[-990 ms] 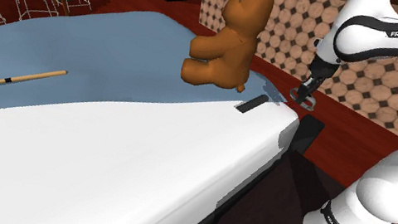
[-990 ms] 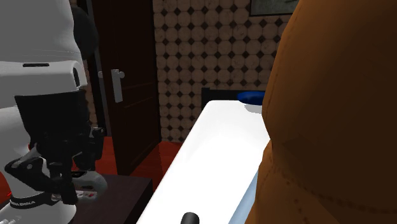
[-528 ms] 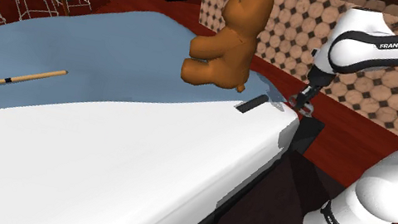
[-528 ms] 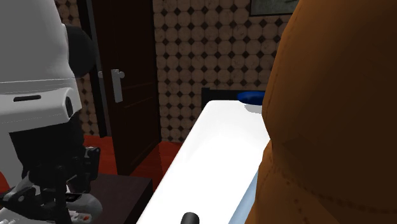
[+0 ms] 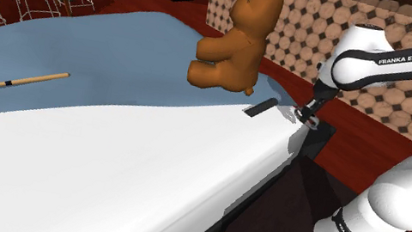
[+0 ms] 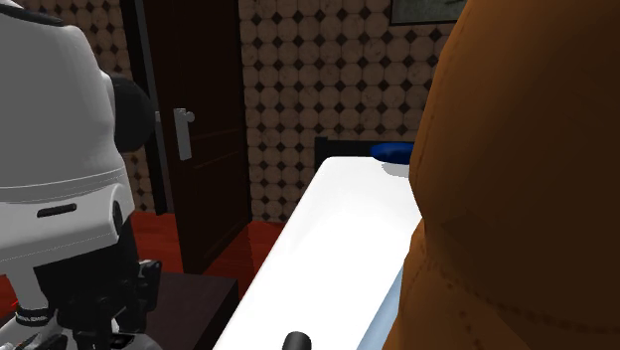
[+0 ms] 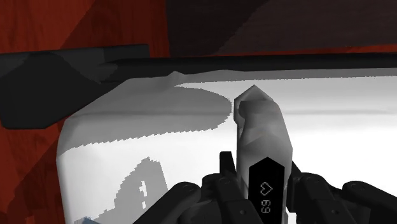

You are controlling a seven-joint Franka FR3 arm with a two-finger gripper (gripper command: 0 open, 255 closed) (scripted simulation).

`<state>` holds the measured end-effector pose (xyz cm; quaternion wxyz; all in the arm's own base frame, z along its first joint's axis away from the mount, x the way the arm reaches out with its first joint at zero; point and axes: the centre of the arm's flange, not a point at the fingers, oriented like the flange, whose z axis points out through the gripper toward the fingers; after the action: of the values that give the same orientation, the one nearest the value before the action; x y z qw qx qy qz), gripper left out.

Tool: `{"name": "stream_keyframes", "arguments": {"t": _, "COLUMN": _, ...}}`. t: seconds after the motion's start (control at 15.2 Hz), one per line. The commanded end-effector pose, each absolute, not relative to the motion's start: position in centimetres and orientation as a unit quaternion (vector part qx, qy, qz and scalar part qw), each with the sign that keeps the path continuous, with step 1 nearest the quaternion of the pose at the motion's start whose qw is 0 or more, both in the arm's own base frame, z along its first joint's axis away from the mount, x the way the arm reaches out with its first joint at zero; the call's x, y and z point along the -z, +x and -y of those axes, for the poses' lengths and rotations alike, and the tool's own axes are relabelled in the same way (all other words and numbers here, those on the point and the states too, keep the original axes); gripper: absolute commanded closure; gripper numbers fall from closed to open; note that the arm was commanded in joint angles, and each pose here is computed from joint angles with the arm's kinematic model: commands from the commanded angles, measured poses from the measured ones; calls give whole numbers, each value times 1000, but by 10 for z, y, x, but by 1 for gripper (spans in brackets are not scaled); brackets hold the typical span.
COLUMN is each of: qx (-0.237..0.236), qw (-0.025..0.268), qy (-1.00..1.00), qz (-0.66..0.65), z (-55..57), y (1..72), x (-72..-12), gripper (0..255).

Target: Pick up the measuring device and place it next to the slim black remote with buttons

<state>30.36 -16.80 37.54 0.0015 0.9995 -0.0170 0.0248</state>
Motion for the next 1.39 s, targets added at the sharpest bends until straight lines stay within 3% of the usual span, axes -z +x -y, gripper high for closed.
{"name": "stream_keyframes", "arguments": {"t": 0.0, "qx": -25, "qw": 2, "qy": 1000, "qz": 17, "z": 168, "y": 303, "x": -365, "gripper": 255}}
{"name": "stream_keyframes", "arguments": {"t": 0.86, "qx": -25, "qw": 2, "qy": 1000, "qz": 17, "z": 168, "y": 303, "x": -339, "gripper": 255}}
{"name": "stream_keyframes", "arguments": {"t": 0.92, "qx": -25, "qw": 2, "qy": 1000, "qz": 17, "z": 168, "y": 303, "x": -339, "gripper": 0}}
{"name": "stream_keyframes", "arguments": {"t": 1.32, "qx": -25, "qw": 2, "qy": 1000, "qz": 17, "z": 168, "y": 303, "x": -352, "gripper": 0}}
